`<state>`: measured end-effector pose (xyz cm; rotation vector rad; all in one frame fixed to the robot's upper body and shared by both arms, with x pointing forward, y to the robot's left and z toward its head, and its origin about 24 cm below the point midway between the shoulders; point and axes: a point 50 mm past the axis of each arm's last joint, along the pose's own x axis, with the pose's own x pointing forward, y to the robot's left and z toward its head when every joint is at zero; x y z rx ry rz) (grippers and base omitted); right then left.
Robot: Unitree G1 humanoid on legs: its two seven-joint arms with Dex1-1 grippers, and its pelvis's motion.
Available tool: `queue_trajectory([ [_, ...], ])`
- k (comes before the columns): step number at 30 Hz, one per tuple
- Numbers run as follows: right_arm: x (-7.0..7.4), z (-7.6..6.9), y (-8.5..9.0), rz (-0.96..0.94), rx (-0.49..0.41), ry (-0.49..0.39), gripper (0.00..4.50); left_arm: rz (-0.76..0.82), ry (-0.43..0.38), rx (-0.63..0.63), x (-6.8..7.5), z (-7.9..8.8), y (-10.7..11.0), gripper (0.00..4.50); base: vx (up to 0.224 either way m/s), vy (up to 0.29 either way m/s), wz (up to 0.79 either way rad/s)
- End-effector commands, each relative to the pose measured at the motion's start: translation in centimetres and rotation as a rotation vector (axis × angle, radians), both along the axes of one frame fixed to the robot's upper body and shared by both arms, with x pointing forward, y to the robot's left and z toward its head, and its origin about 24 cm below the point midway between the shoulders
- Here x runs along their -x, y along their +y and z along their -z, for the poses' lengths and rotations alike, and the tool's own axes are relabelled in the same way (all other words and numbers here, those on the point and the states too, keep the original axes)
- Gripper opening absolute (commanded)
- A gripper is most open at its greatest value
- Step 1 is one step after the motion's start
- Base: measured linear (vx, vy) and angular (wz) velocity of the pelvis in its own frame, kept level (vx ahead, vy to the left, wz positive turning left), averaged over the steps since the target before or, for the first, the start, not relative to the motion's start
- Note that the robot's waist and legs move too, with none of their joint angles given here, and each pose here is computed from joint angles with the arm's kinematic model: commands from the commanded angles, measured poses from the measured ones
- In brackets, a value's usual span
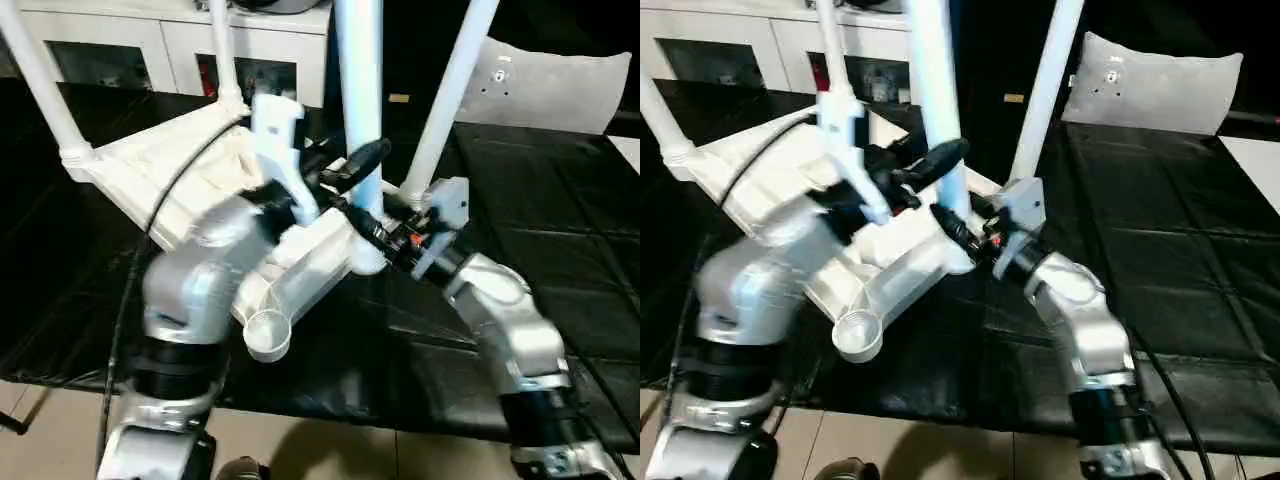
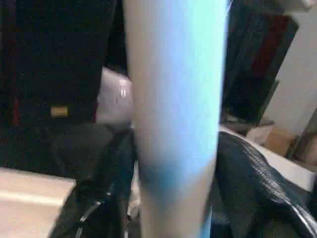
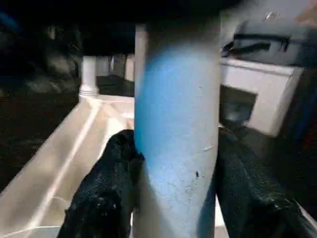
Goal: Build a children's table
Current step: Pick table leg
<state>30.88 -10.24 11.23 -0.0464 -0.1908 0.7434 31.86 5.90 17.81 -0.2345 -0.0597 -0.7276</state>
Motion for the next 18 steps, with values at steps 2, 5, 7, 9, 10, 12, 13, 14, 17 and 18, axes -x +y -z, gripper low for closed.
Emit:
queue_trajectory([
  [2, -0.3, -0.4, 0.3, 0.041, 0.009, -0.063, 1.86, -0.08, 0.002, 0.007, -0.5, 0.2, 0.1, 2.13, 0.0, 0.0, 0.0],
  [5, -0.3, -0.1, 0.8, 0.044, 0.01, -0.073, 1.86, -0.106, 0.006, 0.039, -0.6, 0.1, 0.1, 2.13, 0.0, 0.0, 0.0],
  [7, -0.4, 0.0, 1.0, 0.052, 0.01, -0.086, 1.86, -0.121, 0.005, 0.043, -0.7, 0.2, 0.0, 2.13, 0.0, 0.0, 0.0],
  [9, -0.4, 0.0, 1.1, 0.061, 0.004, -0.094, 1.86, -0.135, -0.002, 0.039, -0.8, 0.2, 0.0, 2.13, 0.0, 0.0, 0.0],
  [10, -0.5, 0.0, 1.1, 0.064, 0.005, -0.1, 1.86, -0.138, -0.005, 0.037, -0.8, 0.2, 0.0, 2.13, 0.0, 0.0, 0.0],
  [12, -0.6, 0.1, 1.1, 0.07, 0.002, -0.096, 1.86, -0.151, -0.023, 0.016, -0.9, 0.2, 0.0, 2.13, 0.0, 0.0, 0.0],
  [13, -0.6, 0.1, 1.1, 0.073, 0.001, -0.097, 1.86, -0.158, -0.034, 0.003, -0.9, 0.2, 0.0, 2.13, 0.0, 0.0, 0.0],
  [14, -0.6, 0.1, 1.1, 0.076, -0.002, -0.099, 1.86, -0.165, -0.041, -0.003, -0.9, 0.3, 0.0, 2.13, 0.0, 0.0, 0.0],
  [17, -0.7, 0.2, 1.2, 0.078, -0.001, -0.102, 1.86, -0.167, -0.047, -0.003, -0.9, 0.3, -0.1, 2.13, 0.0, 0.0, 0.0],
  [18, -0.7, 0.2, 1.2, 0.079, -0.002, -0.102, 1.86, -0.166, -0.049, -0.004, -0.9, 0.3, -0.1, 2.13, 0.0, 0.0, 0.0],
])
